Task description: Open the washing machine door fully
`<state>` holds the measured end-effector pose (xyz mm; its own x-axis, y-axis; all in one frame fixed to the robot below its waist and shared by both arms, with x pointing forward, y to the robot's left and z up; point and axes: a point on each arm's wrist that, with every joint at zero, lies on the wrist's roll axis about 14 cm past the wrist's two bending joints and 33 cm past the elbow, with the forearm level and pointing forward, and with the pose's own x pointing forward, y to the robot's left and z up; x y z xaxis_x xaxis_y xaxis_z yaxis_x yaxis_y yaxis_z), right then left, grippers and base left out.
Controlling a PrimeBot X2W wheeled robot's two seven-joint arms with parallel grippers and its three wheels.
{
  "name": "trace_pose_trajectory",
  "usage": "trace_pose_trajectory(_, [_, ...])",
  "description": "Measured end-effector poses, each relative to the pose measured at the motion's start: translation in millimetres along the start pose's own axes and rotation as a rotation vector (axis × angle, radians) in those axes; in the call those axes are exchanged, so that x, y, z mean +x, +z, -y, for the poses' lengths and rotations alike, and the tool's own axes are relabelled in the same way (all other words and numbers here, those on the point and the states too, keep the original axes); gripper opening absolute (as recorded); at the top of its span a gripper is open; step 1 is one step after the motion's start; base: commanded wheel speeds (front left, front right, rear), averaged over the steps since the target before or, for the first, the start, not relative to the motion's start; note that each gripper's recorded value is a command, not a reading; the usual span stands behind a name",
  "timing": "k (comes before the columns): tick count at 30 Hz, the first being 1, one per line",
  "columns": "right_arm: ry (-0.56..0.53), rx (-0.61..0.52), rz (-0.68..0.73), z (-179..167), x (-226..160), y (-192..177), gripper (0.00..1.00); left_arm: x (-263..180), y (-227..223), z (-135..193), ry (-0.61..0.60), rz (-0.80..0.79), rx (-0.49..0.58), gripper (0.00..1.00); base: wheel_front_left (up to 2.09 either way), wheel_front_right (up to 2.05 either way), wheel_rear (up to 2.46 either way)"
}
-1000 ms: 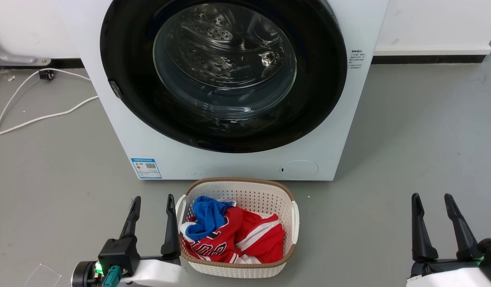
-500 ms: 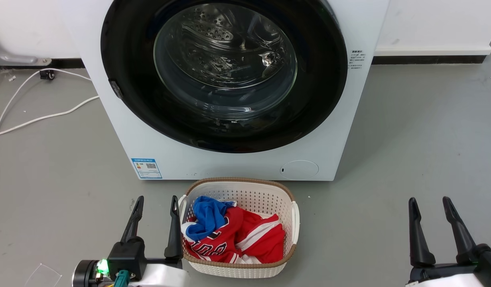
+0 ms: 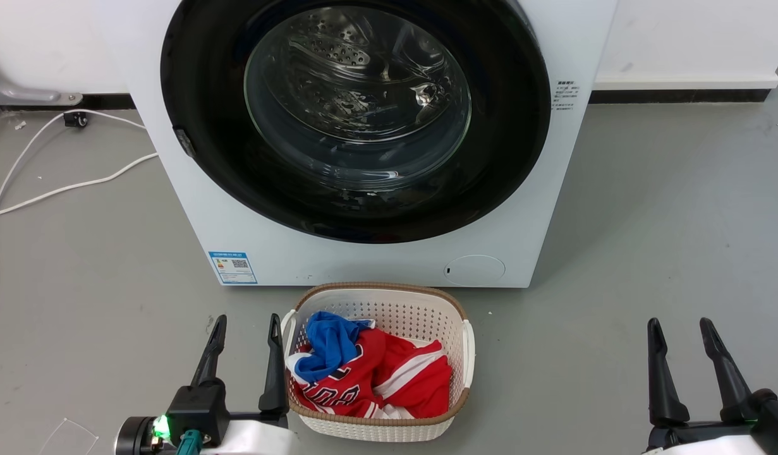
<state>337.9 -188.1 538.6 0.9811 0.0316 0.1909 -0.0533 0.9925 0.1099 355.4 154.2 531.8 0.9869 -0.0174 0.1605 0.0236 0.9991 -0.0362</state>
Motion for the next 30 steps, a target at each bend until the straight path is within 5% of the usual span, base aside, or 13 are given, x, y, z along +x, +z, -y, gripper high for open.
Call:
trace_pose_trajectory(5, [-0.001,0.007,-0.004,0.0,-0.5,-1.4,1.0,-0.4,-0.5,-0.2,0.001,-0.002,0.0,1.0,0.0,0.0,0.0])
trace_pose_trajectory(6, [-0.001,0.008,-0.005,-0.1,-0.6,-1.8,0.5,-0.4,-0.6,-0.1,0.001,-0.002,0.0,1.0,0.0,0.0,0.0])
trace_pose_trajectory(7, [-0.001,0.012,-0.007,-0.5,-0.8,-2.4,0.2,-0.5,-0.6,-0.2,0.001,-0.002,0.0,1.0,0.0,0.0,0.0])
trace_pose_trajectory(8, [-0.002,0.018,-0.006,-0.4,-0.8,-2.3,0.0,-0.5,-0.7,-0.1,0.001,-0.002,0.0,1.0,0.0,0.0,0.0])
trace_pose_trajectory(14, [-0.02,0.161,0.016,-2.0,-0.1,1.2,0.0,-0.2,-1.0,0.3,0.0,-0.003,0.0,1.0,0.0,0.0,0.0])
trace_pose_trajectory(19, [-0.121,0.66,0.026,1.6,-3.0,-9.5,0.0,-1.1,-1.4,0.3,0.001,-0.005,-0.002,1.0,0.0,0.0,0.0])
trace_pose_trajectory(30, [-0.298,1.371,0.023,1.7,-2.4,-36.5,0.0,-2.0,-2.5,-0.6,0.008,-0.009,-0.007,1.0,0.0,0.0,0.0])
